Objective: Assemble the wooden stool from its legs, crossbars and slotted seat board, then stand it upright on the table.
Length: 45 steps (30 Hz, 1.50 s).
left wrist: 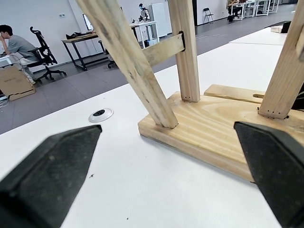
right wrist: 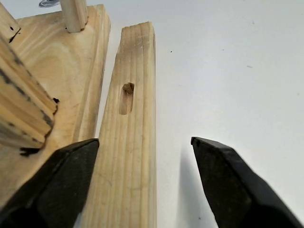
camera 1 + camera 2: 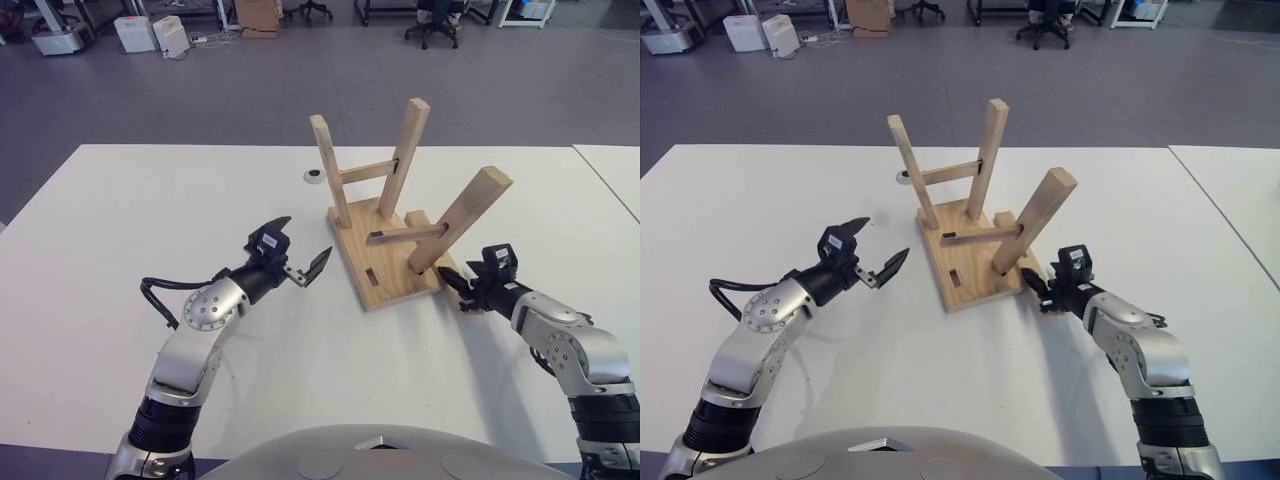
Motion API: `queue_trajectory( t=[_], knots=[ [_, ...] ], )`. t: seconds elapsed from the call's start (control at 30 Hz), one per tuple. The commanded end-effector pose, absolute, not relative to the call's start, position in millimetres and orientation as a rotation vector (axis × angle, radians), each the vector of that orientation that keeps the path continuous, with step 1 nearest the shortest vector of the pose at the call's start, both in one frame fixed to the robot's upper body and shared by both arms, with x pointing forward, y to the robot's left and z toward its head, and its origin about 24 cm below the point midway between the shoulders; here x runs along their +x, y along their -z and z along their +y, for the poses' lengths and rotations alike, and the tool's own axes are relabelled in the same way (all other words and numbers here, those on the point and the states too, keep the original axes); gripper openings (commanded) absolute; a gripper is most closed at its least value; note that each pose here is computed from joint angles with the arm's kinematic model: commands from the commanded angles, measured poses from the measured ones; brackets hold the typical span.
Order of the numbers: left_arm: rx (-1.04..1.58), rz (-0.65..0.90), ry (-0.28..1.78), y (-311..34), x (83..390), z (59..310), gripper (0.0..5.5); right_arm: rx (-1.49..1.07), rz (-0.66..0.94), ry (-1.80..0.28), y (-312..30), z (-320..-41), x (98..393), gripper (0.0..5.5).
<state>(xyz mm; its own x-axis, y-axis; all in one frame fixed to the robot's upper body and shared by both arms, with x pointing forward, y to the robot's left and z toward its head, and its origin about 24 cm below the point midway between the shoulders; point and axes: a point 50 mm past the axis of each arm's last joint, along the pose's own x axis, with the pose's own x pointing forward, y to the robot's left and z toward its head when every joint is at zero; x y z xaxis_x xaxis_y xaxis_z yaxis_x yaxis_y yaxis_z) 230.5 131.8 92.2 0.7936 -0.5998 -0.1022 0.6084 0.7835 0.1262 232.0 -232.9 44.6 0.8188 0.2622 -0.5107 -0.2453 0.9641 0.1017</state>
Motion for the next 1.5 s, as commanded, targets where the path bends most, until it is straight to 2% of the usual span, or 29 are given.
queue_trajectory(
  t=[0.03, 0.2, 0.27, 0.63, 0.8, 1.03, 1.17, 1.23, 1.3, 1.37, 1.43, 1.5],
  knots=[
    [0.177, 0.060, 0.657, -92.8, 233.1, 130.1, 5.13, -0.008, 0.608, -0.291, -34.4, -227.0, 232.2, 3.08],
    [0.177, 0.062, 0.657, -92.8, 233.5, 130.1, 5.13, -0.006, 0.563, -0.301, -44.7, -225.3, 237.4, 2.22],
    [0.176, 0.063, 0.658, -92.6, 233.8, 129.5, 5.13, -0.021, 0.559, -0.280, -46.8, -227.7, 240.0, 2.22],
    [0.180, 0.068, 0.663, -91.3, 233.9, 127.7, 5.13, -0.021, 0.539, -0.269, -53.6, -226.6, 244.0, 4.23],
    [0.195, 0.072, 0.670, -88.7, 233.9, 125.3, 5.13, -0.078, 0.595, -0.287, -44.4, -226.2, 239.9, 4.23],
    [0.211, 0.072, 0.666, -87.7, 234.6, 125.1, 5.13, -0.109, 0.639, -0.274, -39.0, -229.9, 237.1, 2.92],
    [0.277, -0.050, 0.641, -119.5, 249.6, 126.1, 5.13, -0.114, 0.617, -0.226, -42.4, -242.4, 240.3, 2.15],
    [0.201, -0.162, 0.627, -155.0, 264.8, 124.8, 5.13, -0.107, 0.514, -0.177, -62.2, -256.4, 253.5, 2.06],
    [0.043, -0.313, 0.663, -210.7, 284.0, 114.2, 5.13, -0.124, 0.309, -0.121, -109.2, -278.4, 274.1, 2.06],
    [-0.166, -0.435, 0.753, -262.9, 294.5, 100.9, 5.13, -0.144, 0.105, -0.128, -162.7, -287.6, 289.3, 2.06],
    [-0.307, -0.503, 0.829, -297.3, 301.6, 93.3, 5.39, -0.200, -0.081, -0.207, -209.3, -277.6, 297.8, 2.06],
    [-0.419, -0.523, 0.881, -321.3, 308.5, 90.2, 5.40, -0.253, -0.288, -0.324, -258.4, -255.9, 298.1, 2.06]
  ],
)
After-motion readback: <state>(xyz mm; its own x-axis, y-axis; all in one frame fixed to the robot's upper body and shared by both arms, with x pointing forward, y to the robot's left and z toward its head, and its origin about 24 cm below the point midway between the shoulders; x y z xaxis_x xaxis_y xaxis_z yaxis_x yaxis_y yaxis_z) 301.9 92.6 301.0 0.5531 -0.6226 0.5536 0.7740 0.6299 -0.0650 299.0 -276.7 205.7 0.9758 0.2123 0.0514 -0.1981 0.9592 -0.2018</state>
